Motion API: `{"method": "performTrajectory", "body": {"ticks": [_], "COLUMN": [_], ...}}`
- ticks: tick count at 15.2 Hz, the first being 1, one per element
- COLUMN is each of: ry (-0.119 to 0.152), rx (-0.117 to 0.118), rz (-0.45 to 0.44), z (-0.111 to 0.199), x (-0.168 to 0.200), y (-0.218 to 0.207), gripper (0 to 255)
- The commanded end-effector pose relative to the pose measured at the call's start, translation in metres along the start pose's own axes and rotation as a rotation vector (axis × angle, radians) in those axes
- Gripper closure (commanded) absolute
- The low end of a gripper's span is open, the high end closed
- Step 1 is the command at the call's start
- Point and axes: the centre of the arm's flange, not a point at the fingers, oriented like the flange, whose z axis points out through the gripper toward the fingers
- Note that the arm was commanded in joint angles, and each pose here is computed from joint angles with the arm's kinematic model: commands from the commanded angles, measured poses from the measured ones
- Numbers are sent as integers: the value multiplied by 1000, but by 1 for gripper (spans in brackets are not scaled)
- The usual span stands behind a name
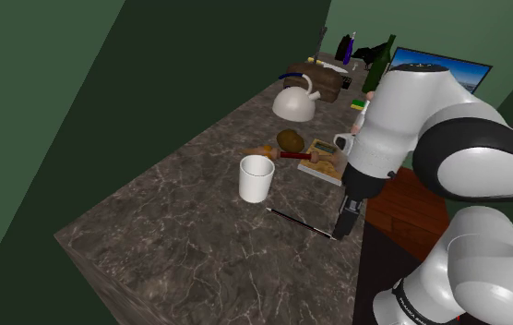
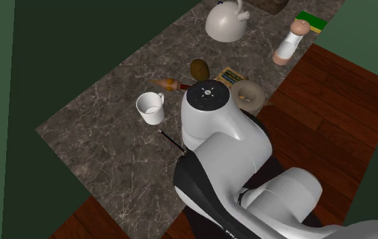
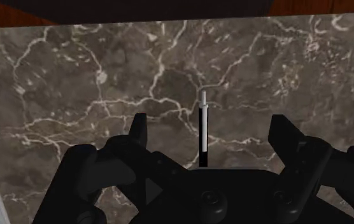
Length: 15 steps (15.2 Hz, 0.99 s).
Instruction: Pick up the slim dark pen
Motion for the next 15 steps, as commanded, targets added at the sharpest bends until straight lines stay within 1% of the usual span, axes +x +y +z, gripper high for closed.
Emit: {"method": "performTrajectory", "body": {"ticks": [1,7,9,10,15], "ry": [-2,-2,-2,-2,-3], "rx": [-1,-1,-1,-2,-1], "rz": [-9,-9,-9,-9,-9], "z": [11,46,46,46,45], "x": [-1,0,0,0,-2], "y": [-5,-3,-3,-4,-6], "gripper": [0,0,0,255,255]}}
